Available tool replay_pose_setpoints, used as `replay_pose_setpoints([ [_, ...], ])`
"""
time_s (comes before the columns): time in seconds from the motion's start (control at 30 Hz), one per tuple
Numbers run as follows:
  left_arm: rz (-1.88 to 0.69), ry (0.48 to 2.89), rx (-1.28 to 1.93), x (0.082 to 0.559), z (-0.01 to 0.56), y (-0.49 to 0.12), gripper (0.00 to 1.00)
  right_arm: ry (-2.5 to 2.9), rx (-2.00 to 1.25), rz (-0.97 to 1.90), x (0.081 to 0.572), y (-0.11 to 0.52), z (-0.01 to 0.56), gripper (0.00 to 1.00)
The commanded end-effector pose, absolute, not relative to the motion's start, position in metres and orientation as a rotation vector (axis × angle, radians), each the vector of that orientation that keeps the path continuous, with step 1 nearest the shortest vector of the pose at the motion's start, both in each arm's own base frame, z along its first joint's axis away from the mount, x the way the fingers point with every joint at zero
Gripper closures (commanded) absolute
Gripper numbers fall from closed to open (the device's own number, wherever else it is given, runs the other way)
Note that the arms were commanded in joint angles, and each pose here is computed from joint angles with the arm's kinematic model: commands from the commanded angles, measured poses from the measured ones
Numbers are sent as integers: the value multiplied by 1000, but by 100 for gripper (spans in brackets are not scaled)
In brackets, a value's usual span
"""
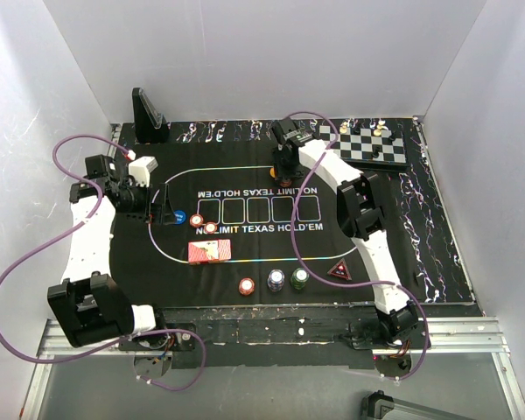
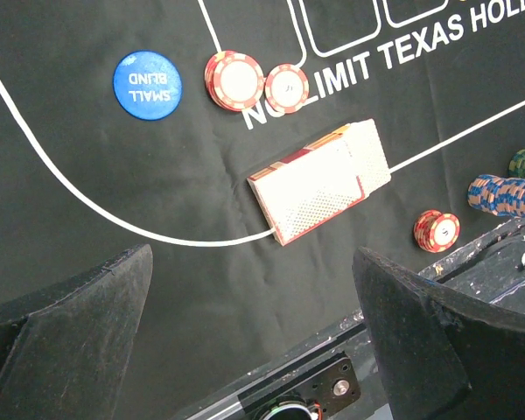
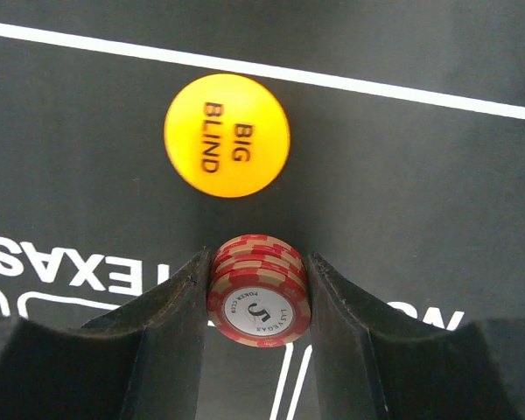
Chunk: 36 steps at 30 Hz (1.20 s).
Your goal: Distribute texas hold em gaming equipment
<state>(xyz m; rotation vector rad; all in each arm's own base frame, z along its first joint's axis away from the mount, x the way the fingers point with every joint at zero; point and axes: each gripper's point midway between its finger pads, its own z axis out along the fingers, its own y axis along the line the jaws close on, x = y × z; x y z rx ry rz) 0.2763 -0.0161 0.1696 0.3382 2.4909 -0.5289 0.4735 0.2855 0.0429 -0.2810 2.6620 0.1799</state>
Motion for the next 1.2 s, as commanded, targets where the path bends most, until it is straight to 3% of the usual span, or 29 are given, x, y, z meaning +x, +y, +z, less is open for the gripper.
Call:
replay_pose_setpoints([
  [0.0,-555,2449,374,284,174,-18,0,2603,-249,224,493,280,69,99],
  [0.4,-592,2460,364,284,168,-21,0,2658,-217,167,489,264,42,97],
  [0.6,-599,2454,368,283,172,-22,0,2665,-204,167,494,259,38,51],
  [0.73,-595,2451,367,280,175,-23,0,2654,-198,160,496,255,46,32],
  [0.9,-585,2435,373,277,182,-24,0,2619,-190,176,493,255,73,21],
  [1.17,-545,2413,372,271,196,-23,0,2486,-315,149,443,278,157,19],
])
